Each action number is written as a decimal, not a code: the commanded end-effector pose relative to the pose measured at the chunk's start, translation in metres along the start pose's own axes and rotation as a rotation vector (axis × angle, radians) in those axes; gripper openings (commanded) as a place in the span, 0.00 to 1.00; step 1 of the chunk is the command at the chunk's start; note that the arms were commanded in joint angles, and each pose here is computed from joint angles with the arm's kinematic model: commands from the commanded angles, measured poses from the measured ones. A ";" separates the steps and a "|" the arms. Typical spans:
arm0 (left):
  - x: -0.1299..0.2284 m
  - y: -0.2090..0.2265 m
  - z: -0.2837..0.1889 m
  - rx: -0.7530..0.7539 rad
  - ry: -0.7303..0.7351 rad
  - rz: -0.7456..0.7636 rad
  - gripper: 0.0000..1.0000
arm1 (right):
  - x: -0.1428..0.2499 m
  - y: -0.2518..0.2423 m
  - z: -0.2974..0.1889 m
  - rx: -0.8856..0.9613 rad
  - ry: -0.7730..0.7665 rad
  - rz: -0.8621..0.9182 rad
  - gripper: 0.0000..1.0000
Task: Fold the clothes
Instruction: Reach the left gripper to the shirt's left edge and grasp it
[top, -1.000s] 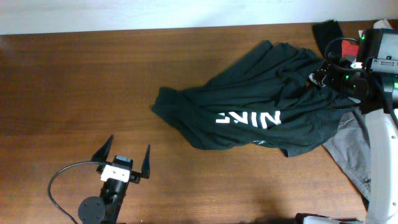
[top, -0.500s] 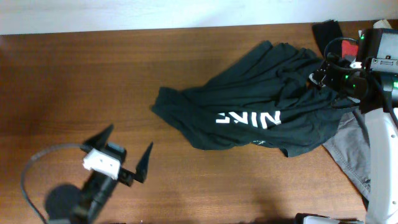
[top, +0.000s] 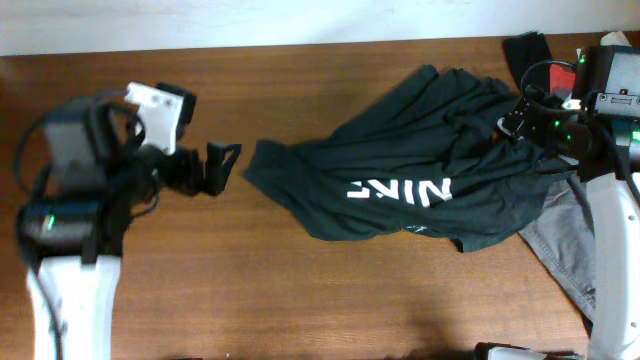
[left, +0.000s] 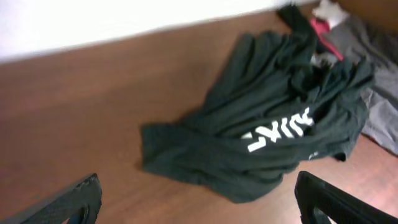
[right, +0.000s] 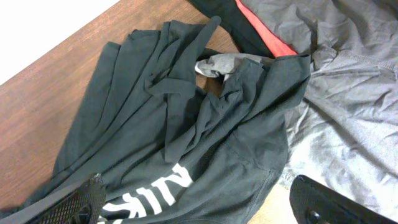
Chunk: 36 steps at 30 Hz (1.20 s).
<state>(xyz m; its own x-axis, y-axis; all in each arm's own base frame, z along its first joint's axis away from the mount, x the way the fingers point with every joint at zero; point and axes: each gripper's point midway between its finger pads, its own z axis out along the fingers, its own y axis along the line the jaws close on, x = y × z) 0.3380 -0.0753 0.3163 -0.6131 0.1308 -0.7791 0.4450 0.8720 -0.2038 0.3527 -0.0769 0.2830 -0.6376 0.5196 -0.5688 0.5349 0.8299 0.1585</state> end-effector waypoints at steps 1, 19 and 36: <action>0.006 0.005 0.024 0.050 0.056 -0.029 0.99 | -0.001 -0.001 0.001 0.007 -0.001 -0.001 0.99; 0.127 0.015 0.178 0.078 0.571 -0.127 0.01 | -0.001 -0.001 0.001 0.007 -0.001 -0.001 0.99; 0.195 0.041 0.242 -0.055 0.733 -0.191 0.01 | -0.001 -0.001 0.001 0.007 -0.001 -0.001 0.99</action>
<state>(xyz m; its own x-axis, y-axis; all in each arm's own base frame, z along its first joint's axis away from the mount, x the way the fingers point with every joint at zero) 0.3932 -0.1312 0.0230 -0.9543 0.2536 -0.1582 0.2889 0.9182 -0.2710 0.3527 -0.0769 0.2830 -0.6394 0.5167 -0.5693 0.5327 0.8317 0.1566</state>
